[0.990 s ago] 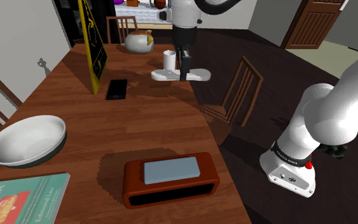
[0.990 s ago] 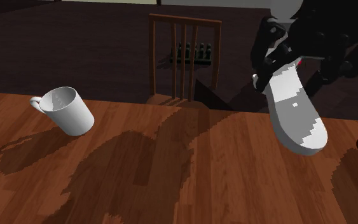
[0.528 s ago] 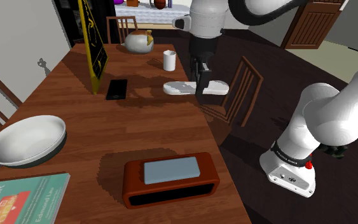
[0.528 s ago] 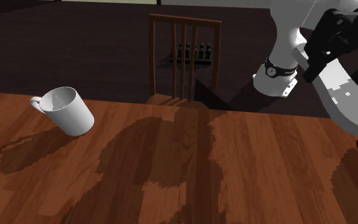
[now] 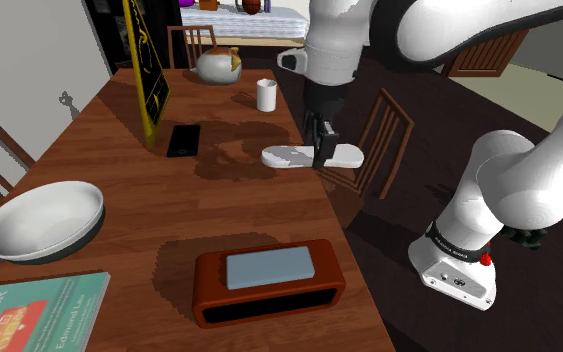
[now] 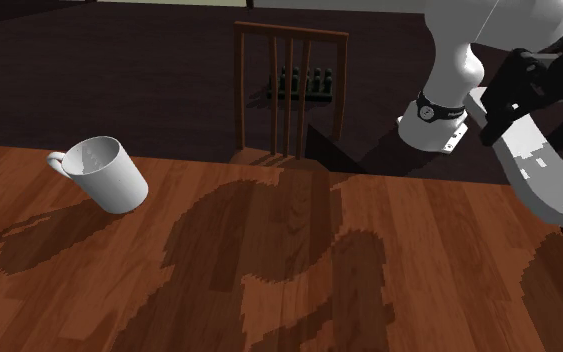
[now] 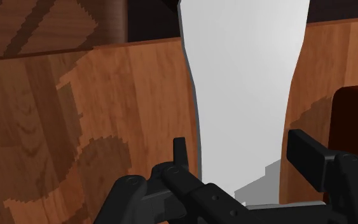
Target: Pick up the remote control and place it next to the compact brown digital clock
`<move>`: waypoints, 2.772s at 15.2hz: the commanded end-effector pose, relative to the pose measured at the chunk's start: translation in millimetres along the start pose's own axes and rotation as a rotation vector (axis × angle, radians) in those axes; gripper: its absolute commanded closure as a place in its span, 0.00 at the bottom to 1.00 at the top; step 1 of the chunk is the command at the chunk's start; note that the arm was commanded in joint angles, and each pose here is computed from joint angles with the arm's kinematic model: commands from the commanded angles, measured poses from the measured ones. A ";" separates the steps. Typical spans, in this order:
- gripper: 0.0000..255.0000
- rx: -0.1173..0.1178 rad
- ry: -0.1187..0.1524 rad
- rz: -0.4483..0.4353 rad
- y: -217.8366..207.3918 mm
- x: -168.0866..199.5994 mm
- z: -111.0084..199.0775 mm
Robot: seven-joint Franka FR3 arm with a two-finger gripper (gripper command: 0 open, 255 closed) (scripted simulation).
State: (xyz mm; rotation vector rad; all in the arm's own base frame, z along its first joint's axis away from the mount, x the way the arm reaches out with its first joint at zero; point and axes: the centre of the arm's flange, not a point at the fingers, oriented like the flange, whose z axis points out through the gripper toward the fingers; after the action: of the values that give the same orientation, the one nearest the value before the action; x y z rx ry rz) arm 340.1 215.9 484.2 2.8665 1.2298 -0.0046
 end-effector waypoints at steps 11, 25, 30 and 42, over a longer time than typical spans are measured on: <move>1.00 0.000 0.001 0.000 -1.9 0.9 63.1; 1.00 0.000 0.001 0.000 -3.3 1.8 137.0; 1.00 0.000 0.001 0.000 -3.4 1.8 140.7; 0.00 0.000 0.001 0.000 -3.4 1.8 114.3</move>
State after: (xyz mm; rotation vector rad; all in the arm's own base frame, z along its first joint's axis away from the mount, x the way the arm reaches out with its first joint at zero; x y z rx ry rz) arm 340.3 214.9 360.4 2.8667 1.2296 -0.0004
